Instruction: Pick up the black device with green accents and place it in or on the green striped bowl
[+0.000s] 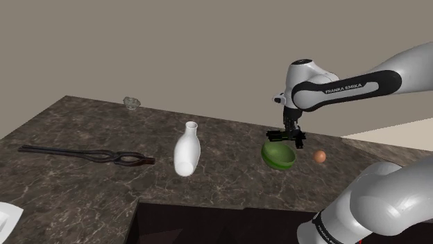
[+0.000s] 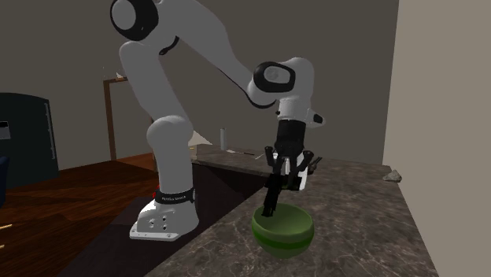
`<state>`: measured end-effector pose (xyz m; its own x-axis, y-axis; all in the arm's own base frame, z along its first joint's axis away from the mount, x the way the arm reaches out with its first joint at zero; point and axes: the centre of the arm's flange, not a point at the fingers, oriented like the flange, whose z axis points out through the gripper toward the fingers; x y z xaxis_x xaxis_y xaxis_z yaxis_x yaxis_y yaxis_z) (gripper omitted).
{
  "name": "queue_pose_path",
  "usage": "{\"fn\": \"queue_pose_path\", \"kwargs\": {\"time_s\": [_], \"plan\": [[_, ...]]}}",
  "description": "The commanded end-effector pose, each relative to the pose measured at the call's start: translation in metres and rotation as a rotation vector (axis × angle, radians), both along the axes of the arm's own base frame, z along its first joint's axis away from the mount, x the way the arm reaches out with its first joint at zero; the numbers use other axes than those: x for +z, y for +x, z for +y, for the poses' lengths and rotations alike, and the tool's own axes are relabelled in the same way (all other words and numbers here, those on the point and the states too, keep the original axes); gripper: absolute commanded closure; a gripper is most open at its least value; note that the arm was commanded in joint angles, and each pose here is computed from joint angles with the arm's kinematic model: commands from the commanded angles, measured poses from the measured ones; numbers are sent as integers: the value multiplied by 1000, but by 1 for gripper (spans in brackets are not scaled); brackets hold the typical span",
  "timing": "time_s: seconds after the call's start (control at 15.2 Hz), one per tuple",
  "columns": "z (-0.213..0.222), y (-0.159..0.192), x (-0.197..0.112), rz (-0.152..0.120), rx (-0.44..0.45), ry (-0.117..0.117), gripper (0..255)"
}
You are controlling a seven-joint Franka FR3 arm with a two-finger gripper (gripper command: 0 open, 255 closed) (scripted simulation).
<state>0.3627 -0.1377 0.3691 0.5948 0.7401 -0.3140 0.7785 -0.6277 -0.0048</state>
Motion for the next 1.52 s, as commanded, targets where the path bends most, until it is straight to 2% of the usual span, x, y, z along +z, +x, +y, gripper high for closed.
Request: {"fn": "queue_pose_path", "kwargs": {"time_s": [0.0,0.4,0.86,0.92,1.25,1.45], "plan": [[-1,-1,-10,-1,0,0,255],[-1,-1,-44,-1,0,0,255],[-1,-1,-44,-1,0,0,255],[-1,-1,-44,-1,0,0,0],[-1,-1,-44,-1,0,0,0],[9,7,-6,-1,0,0,0]]}}
